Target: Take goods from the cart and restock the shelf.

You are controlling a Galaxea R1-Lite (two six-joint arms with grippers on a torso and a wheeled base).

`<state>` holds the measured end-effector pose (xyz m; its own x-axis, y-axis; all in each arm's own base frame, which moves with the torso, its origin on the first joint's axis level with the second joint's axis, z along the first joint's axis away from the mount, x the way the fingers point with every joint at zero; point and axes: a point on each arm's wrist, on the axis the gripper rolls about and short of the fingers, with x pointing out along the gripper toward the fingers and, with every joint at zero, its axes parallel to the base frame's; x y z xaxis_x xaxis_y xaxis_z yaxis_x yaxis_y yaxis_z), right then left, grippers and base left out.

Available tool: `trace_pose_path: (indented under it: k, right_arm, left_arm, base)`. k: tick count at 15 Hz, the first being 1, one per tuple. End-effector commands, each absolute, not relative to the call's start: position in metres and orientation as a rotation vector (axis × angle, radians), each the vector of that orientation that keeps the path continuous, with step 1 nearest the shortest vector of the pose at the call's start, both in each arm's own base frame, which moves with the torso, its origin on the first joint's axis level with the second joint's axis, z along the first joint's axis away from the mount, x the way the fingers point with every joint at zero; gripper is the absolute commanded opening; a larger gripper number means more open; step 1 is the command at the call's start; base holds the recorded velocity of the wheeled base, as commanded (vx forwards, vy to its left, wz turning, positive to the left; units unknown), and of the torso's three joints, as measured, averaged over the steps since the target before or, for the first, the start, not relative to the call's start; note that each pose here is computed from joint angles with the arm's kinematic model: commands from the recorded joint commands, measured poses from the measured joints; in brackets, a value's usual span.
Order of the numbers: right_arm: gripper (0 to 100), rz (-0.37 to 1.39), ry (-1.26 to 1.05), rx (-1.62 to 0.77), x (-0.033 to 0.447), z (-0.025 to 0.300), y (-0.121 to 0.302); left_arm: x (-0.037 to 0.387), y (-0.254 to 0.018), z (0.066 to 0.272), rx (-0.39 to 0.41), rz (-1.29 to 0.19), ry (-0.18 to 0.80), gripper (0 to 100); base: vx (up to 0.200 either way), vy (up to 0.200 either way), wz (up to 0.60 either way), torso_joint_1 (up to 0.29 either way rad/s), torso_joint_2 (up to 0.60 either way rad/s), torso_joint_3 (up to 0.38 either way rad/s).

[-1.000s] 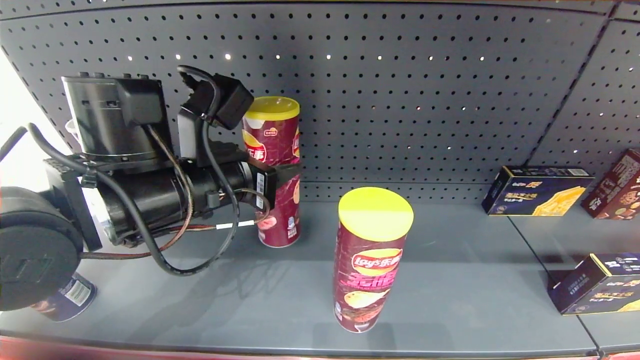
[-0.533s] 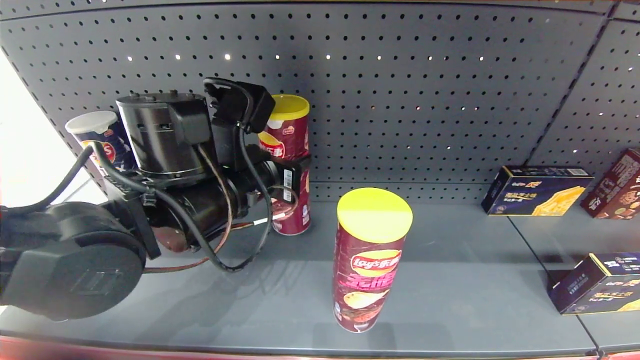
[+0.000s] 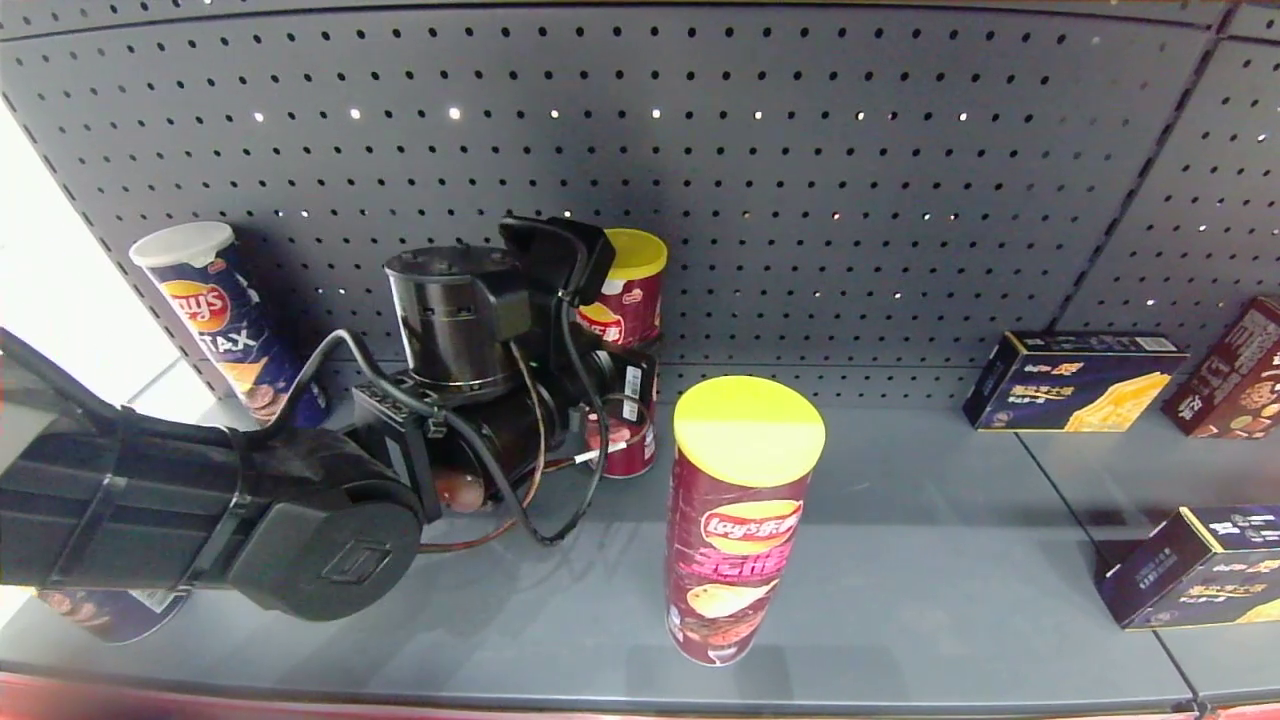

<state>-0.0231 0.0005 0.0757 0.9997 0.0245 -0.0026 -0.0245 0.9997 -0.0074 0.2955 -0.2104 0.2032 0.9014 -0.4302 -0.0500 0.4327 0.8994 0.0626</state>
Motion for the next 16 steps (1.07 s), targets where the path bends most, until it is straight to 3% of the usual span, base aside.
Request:
trace_pose_path:
  k: [1,16]
  right_arm:
    - [100,0.026,0.003,-0.008,-0.023,0.076,0.000]
    - [100,0.025,0.003,-0.008,-0.023,0.076,0.000]
  left_arm:
    - [0.299,-0.218,0.199,0.076,-0.457,0.040,0]
    - [0.312,-0.235,0.191,0.021,-0.462,0.020,0]
  base:
    - [0.000,0.000,0.00,0.000,0.00,0.000]
    - [0.000,0.000,0.00,0.000,0.00,0.000]
